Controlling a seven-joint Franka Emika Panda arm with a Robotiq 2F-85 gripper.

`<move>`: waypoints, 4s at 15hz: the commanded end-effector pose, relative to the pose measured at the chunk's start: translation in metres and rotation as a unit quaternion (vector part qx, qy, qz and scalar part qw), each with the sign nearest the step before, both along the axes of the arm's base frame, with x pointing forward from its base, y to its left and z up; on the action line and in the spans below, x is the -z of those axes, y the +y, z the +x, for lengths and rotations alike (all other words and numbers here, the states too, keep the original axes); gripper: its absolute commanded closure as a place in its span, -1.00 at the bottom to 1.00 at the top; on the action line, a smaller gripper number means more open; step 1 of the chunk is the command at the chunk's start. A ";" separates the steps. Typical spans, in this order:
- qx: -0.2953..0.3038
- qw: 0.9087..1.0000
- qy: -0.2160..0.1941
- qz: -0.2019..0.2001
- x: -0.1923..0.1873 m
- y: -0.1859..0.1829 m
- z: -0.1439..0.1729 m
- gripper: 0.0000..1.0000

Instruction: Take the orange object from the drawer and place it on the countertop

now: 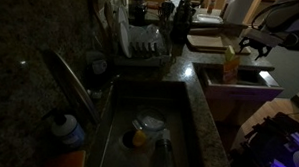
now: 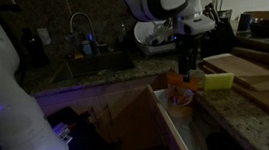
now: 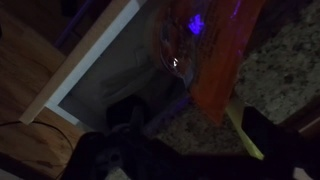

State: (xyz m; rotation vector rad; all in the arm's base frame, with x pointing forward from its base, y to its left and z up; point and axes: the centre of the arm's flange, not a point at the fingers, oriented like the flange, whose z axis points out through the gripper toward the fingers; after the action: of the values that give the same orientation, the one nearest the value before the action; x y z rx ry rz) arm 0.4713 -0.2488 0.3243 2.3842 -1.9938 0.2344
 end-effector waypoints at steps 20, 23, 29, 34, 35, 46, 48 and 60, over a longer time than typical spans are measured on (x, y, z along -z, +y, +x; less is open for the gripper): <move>0.040 0.997 0.009 0.061 0.032 -0.025 0.013 0.94; 0.041 0.998 -0.001 0.050 0.029 -0.029 0.015 1.00; 0.042 0.998 -0.048 0.025 -0.011 -0.033 0.024 0.99; 0.044 0.980 -0.187 0.046 -0.143 -0.030 0.033 0.99; 0.052 0.974 -0.220 0.030 -0.174 -0.037 0.031 0.99; 0.295 0.899 -0.320 0.053 -0.221 -0.225 -0.049 0.99; 0.336 0.887 -0.304 0.093 -0.193 -0.246 -0.053 0.99; 0.377 0.904 -0.176 0.103 -0.124 -0.246 -0.042 0.99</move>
State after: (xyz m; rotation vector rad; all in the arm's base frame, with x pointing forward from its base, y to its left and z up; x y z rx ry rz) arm 0.4257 -0.4973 0.4575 1.5295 -3.1467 0.5355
